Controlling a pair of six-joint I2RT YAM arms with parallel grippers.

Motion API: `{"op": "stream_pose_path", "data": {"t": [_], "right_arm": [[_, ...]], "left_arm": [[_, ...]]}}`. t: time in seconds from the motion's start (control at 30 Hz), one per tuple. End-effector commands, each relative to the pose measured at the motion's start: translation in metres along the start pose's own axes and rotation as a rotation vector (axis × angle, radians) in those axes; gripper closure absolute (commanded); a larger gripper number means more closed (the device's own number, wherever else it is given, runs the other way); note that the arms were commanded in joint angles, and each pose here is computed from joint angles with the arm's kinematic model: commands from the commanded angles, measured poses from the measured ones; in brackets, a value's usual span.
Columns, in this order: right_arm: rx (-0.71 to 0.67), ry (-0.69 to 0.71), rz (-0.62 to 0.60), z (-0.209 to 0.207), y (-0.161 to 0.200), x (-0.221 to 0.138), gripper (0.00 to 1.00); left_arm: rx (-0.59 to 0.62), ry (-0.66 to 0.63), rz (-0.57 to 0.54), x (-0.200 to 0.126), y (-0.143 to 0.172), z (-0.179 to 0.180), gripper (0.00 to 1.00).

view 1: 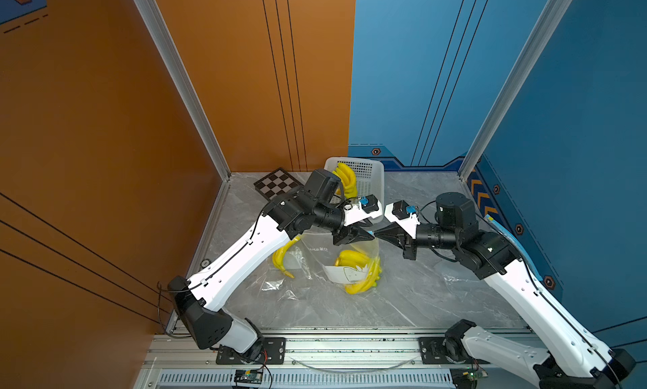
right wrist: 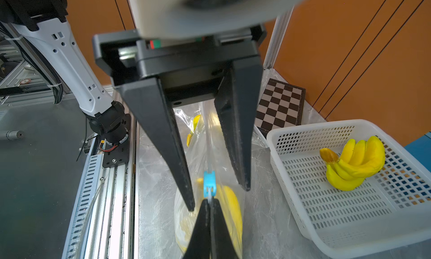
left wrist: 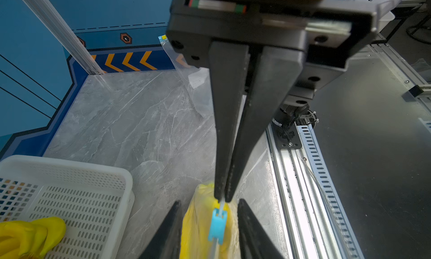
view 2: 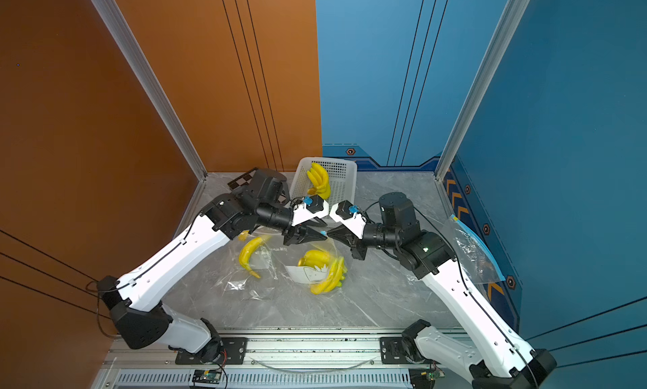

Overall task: Open the zip-top bag and take out the banana
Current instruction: Unzip the zipper on the zipper food storage bag.

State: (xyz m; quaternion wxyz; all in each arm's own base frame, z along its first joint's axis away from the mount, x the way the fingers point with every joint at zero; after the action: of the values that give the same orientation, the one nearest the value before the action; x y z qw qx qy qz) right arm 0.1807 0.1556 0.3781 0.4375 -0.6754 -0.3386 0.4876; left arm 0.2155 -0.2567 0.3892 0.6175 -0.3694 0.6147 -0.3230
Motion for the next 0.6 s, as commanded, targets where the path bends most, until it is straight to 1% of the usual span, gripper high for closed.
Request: {"op": "stream_pose_path", "data": {"t": [0.0, 0.07, 0.4, 0.43, 0.5, 0.57], "right_arm": [[-0.003, -0.005, -0.028, 0.0025, -0.0017, -0.0051, 1.00], [-0.001, -0.004, -0.027, 0.0028, -0.0006, -0.0053, 1.00], [0.013, -0.009, -0.026, 0.0031, 0.0005, -0.0049, 1.00], [0.015, -0.011, -0.025, 0.0033, 0.0012, -0.0044, 1.00], [0.013, -0.010, -0.026, 0.0032, 0.0007, -0.0047, 1.00], [0.015, -0.011, -0.025, 0.0029, 0.0009, -0.0042, 1.00]], "left_arm": [[0.011, 0.032, 0.000, -0.0027, -0.0039, -0.0064, 0.72], [0.012, 0.030, -0.002, -0.0028, -0.0052, -0.0052, 0.75], [0.017, 0.045, -0.016, 0.0007, -0.0137, -0.0058, 0.74], [0.015, 0.046, -0.015, 0.0014, -0.0134, -0.0058, 0.76], [0.012, 0.046, -0.011, 0.0018, -0.0122, -0.0060, 0.84], [0.011, 0.046, -0.010, 0.0016, -0.0115, -0.0061, 0.86]]}}
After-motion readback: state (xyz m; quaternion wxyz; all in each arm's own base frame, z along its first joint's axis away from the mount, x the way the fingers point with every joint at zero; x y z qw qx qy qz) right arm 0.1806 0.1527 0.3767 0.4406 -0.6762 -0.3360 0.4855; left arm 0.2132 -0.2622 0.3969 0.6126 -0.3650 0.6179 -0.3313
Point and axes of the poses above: each gripper's point midway between its finger pads, its own x axis out along the fingers, its own z axis along the line the jaws close on, y = z × x, the point moved 10 cm from there along -x, back along the fingers, and after that the axes turned 6 degrees about -x, right-handed, at the moved point
